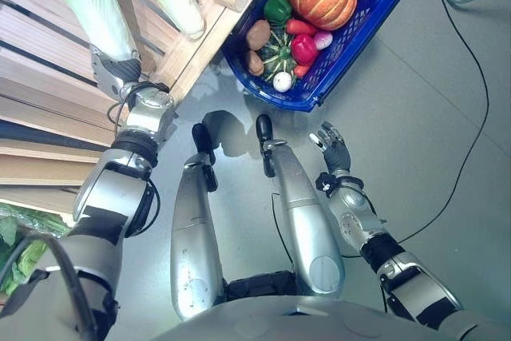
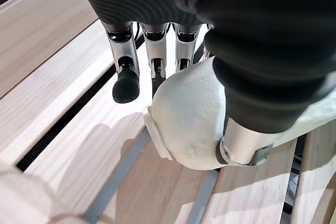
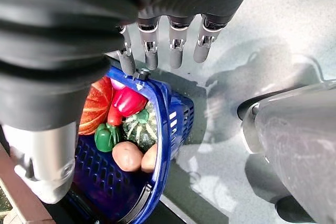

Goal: Pick up fruits and vegetables into the basket

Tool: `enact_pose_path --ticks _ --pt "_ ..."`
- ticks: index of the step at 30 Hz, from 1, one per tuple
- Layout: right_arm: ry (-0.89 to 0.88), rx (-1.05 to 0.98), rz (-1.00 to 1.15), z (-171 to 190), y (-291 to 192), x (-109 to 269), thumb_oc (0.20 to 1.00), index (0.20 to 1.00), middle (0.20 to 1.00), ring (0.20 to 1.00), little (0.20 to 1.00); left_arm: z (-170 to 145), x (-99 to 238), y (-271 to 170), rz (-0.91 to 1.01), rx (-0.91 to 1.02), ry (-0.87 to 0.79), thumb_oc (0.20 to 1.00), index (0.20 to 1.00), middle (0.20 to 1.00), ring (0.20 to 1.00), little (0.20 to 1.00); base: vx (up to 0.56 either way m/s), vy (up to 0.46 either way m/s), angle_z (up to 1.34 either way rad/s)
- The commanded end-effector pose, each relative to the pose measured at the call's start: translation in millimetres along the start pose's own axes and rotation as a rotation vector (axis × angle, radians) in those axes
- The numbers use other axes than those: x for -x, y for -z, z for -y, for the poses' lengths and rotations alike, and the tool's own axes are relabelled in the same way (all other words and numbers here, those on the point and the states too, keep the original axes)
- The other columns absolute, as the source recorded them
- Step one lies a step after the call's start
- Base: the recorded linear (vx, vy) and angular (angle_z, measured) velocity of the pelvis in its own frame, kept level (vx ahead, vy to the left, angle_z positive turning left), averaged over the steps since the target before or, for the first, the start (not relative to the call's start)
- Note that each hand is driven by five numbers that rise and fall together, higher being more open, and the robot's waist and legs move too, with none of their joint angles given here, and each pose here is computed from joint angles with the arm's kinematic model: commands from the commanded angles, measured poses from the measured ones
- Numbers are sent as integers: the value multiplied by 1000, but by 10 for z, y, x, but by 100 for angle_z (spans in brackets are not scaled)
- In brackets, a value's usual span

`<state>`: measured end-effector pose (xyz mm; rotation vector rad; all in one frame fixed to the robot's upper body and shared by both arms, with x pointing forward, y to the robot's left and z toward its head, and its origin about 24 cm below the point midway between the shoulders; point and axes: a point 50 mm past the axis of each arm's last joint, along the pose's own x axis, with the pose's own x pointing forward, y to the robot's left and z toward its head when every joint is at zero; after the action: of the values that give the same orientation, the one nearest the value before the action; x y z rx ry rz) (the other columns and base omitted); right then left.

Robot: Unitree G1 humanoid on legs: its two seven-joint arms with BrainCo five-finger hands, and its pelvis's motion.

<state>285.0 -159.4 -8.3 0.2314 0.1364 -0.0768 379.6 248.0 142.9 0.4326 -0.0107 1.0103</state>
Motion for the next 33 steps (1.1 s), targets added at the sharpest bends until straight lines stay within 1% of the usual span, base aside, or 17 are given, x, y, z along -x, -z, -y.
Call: enact_pose_path --ticks 1,6,8,14,15,16,17,18,19,26,30,33 --pt "2 -27 18 94 54 162 1000 1000 1000 1000 1000 -163 -107 105 81 -102 -66 200 200 200 200 200 0 0 0" --pt "11 -18 22 176 58 192 1000 1000 1000 1000 1000 -321 -195 348 122 -348 -113 200 200 200 200 200 -8 12 4" --pt "12 -14 24 208 58 205 1000 1000 1000 1000 1000 -396 -227 477 102 -441 -127 200 200 200 200 200 -6 9 2" --pt "14 -9 32 305 52 214 1000 1000 1000 1000 1000 -534 -319 554 185 -654 -153 200 200 200 200 200 -2 2 1" --pt "14 -7 34 317 49 213 1000 1000 1000 1000 1000 -550 -332 561 189 -674 -153 313 313 313 313 313 0 0 0" --pt "16 -5 38 334 42 208 1000 1000 1000 1000 1000 -574 -345 588 193 -699 -153 567 567 567 567 567 0 0 0" --pt "20 -7 41 342 38 205 1000 1000 1000 1000 1000 -581 -344 609 196 -715 -152 699 699 699 699 699 0 0 0" --pt "24 -6 44 346 33 201 1000 1000 1000 1000 1000 -593 -332 659 184 -722 -151 944 944 944 944 944 0 0 0" --pt "25 -6 45 348 33 200 1000 1000 1000 1000 1000 -595 -322 683 178 -720 -150 1000 1000 1000 1000 1000 0 0 0" --pt "38 -12 50 353 21 211 1000 1000 1000 1000 1000 -557 -201 766 225 -681 -140 1000 1000 1000 1000 1000 0 0 0" --pt "32 -12 52 333 12 201 1000 1000 1000 1000 1000 -534 -154 749 239 -600 -159 1000 1000 1000 1000 1000 0 0 0" --pt "33 -15 48 330 9 199 1000 1000 1000 1000 1000 -520 -142 669 291 -553 -176 1000 1000 1000 1000 1000 0 1 1"
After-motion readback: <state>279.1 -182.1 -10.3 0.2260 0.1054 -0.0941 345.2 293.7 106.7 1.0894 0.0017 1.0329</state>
